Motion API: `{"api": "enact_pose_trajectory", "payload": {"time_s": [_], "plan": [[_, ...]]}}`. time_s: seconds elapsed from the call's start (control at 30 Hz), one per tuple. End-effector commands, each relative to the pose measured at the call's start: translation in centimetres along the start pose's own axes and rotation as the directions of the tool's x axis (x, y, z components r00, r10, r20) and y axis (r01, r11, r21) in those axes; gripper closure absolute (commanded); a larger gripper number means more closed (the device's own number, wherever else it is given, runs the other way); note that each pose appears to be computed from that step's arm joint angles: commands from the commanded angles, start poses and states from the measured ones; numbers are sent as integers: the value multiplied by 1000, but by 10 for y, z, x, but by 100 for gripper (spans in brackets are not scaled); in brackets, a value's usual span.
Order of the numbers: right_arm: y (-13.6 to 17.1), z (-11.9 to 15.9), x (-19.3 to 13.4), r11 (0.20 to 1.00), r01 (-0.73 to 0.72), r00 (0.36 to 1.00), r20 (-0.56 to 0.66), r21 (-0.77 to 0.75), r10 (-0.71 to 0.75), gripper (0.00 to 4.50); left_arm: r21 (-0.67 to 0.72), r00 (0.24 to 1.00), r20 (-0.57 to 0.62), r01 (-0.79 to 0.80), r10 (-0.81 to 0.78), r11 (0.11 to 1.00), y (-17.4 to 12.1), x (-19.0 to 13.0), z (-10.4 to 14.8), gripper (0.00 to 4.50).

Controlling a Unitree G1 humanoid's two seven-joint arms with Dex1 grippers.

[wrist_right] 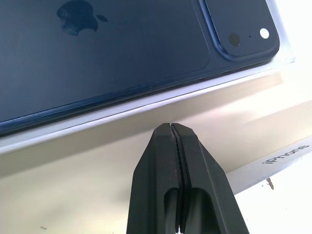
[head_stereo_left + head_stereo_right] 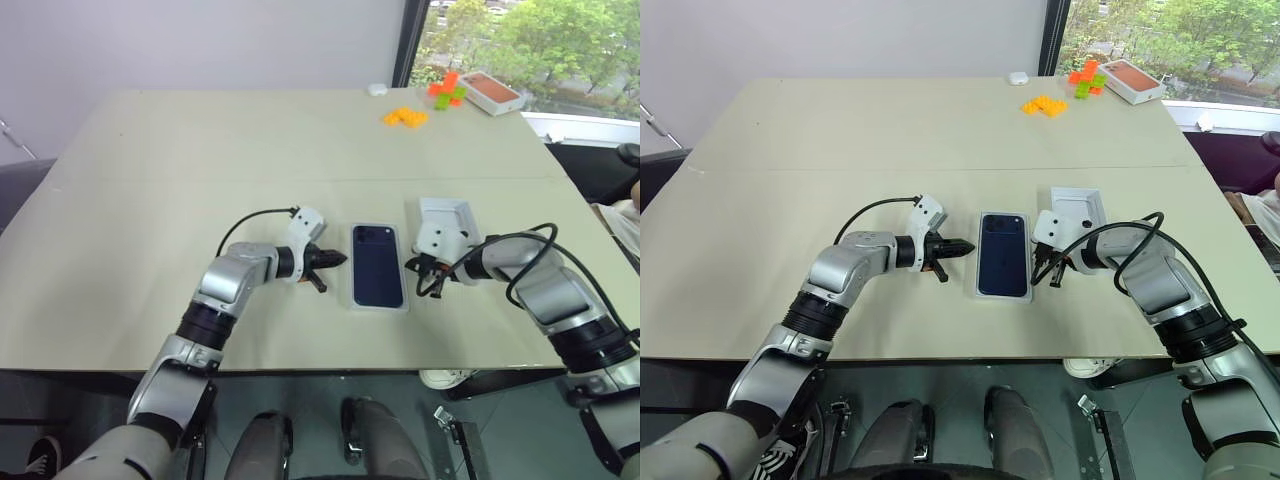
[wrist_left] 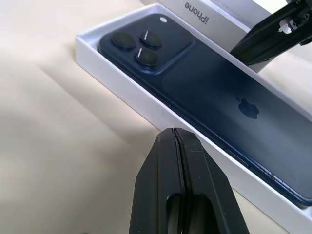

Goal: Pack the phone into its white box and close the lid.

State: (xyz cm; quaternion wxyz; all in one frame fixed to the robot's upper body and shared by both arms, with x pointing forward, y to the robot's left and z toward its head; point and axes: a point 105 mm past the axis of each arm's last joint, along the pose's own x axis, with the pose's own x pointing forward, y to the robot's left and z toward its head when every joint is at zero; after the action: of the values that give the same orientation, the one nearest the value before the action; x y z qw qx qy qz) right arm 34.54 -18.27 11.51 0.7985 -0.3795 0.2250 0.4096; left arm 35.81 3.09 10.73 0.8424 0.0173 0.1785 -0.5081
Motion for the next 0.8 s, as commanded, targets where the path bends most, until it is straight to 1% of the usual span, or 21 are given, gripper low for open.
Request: {"api": "enact_pose_trajectory", "payload": {"time_s": [0.03,0.17,0.23,0.27,0.33,0.37,0.4,0.43,0.47,0.5,0.57,0.6,0.67,0.73,0.8], "plan": [[-7,-3,-10,1000,15,1000,-10,-18,-15,450,50,997,70,-27,23,998,7,-19,20,447],[-6,-6,-12,1000,4,1000,-19,-22,-4,450,71,995,87,-58,51,996,14,-34,25,447],[-8,-1,-16,999,3,1000,2,-36,-3,450,37,989,109,-101,97,994,26,-53,29,447],[-14,5,-19,999,25,999,23,-26,-25,450,36,986,128,-114,109,993,30,-63,32,447],[-24,19,-24,998,45,995,85,36,-48,450,49,981,159,-121,112,991,32,-78,38,394],[-29,25,-26,996,51,991,116,80,-60,450,53,978,172,-125,115,991,33,-84,40,360],[-37,29,-29,987,79,986,135,138,-98,450,46,976,184,-124,113,991,33,-90,43,316],[-47,34,-32,978,110,979,151,179,-138,425,64,973,200,-129,114,990,34,-100,47,265],[-54,38,-34,966,127,973,162,227,-166,393,83,971,205,-146,126,986,36,-107,48,207],[-60,41,-35,953,141,967,168,270,-190,360,101,969,204,-161,138,982,38,-113,49,159],[-63,48,-34,936,136,962,182,325,-202,265,121,971,193,-167,142,979,40,-121,46,62],[-63,49,-34,932,134,962,183,336,-204,210,123,972,190,-165,140,978,40,-122,45,6],[-68,47,-31,903,161,960,149,398,-237,116,128,973,191,-153,127,980,37,-130,43,0],[-75,43,-30,875,208,955,104,436,-279,7,137,976,187,-140,113,981,35,-136,41,0],[-80,41,-30,860,247,948,72,446,-310,3,146,977,184,-131,103,981,33,-138,40,0]]}}
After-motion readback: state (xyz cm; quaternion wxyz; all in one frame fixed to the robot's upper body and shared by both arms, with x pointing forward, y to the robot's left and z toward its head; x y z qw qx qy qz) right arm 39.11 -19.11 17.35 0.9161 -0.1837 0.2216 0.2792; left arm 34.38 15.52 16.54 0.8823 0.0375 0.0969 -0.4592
